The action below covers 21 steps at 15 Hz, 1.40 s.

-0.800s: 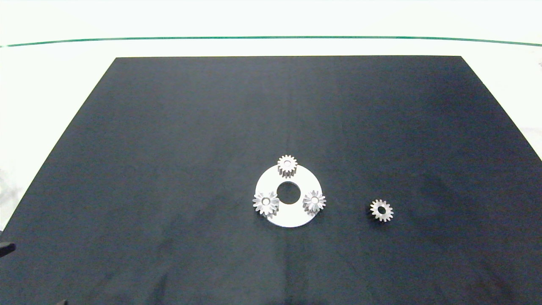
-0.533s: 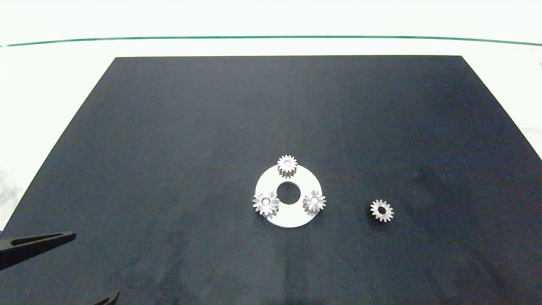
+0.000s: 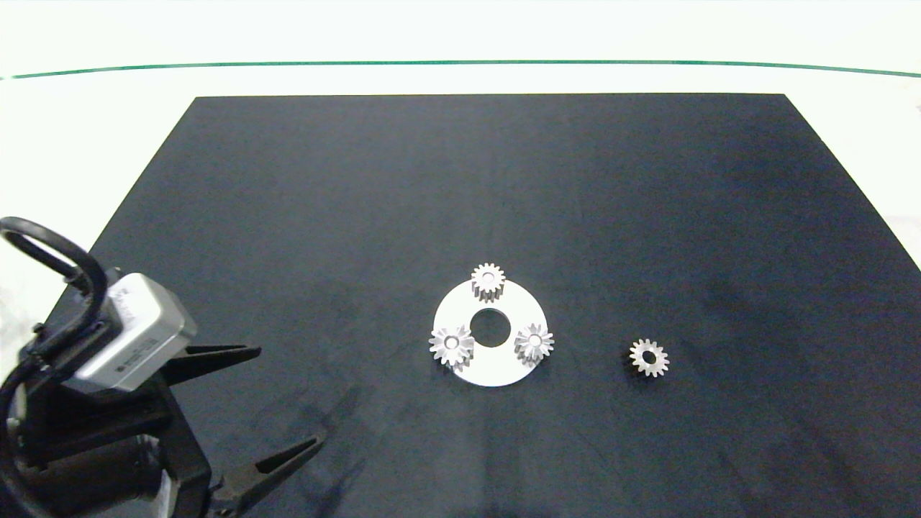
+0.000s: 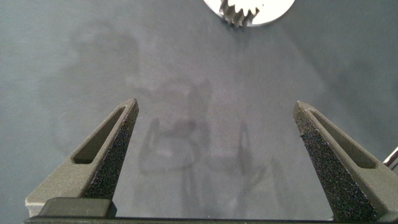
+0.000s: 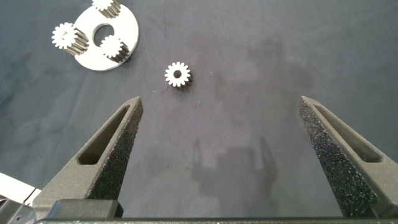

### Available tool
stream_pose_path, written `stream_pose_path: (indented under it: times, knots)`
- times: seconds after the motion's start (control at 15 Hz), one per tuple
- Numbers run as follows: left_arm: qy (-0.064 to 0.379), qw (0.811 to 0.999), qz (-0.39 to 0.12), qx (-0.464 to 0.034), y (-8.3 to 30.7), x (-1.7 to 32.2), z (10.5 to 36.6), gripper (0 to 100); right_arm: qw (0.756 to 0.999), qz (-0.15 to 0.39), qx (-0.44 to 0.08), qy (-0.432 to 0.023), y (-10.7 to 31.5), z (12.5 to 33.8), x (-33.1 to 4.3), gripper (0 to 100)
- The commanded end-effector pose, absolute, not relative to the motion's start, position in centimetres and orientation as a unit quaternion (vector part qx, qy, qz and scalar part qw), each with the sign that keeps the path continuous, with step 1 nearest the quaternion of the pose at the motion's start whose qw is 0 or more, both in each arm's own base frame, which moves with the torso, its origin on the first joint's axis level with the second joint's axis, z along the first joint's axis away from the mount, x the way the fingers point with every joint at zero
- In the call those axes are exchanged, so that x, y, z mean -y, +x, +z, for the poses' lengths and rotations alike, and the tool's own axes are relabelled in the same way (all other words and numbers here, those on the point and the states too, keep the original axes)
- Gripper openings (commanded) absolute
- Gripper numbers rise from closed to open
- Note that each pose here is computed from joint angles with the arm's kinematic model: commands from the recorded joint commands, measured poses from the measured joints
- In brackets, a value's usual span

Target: Remove an incorrectly installed larger gear and replace it with the correct smaller gear

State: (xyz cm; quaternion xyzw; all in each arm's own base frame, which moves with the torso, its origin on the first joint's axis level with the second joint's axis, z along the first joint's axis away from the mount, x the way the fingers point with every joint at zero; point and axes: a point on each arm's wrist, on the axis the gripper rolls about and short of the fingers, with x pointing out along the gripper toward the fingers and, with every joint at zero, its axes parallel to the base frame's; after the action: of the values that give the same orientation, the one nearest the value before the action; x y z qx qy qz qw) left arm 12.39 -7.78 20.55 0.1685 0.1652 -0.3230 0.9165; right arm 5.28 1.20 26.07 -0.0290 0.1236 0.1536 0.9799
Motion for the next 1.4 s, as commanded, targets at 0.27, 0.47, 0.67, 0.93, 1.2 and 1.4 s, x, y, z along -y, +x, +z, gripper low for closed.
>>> stream_pose_path:
  times: [0.27, 0.47, 0.67, 0.93, 1.2, 1.4]
  knots:
    - [0.194, 0.890, -0.351, -0.215, 15.4, 10.8, 19.5, 100, 0.979, 0.160, -0.123, -0.029, 5.2, 26.0, -1.2, 100]
    - [0.196, 0.889, -0.361, -0.203, 16.9, 12.3, 20.5, 100, 0.979, 0.160, -0.122, -0.029, 5.1, 26.0, -1.2, 100]
    - [0.202, 0.887, -0.364, -0.200, 18.3, 13.5, 20.9, 100, 0.979, 0.160, -0.123, -0.028, 5.1, 26.0, -1.2, 100]
    - [0.211, 0.882, -0.368, -0.205, 20.3, 15.1, 20.6, 100, 0.979, 0.161, -0.123, -0.028, 5.1, 25.9, -1.2, 100]
    - [0.223, 0.874, -0.382, -0.200, 21.2, 17.0, 20.4, 100, 0.978, 0.162, -0.126, -0.027, 5.1, 25.9, -1.2, 100]
    - [0.238, 0.871, -0.384, -0.192, 21.9, 17.6, 20.5, 100, 0.978, 0.162, -0.128, -0.027, 5.1, 25.7, -1.2, 100]
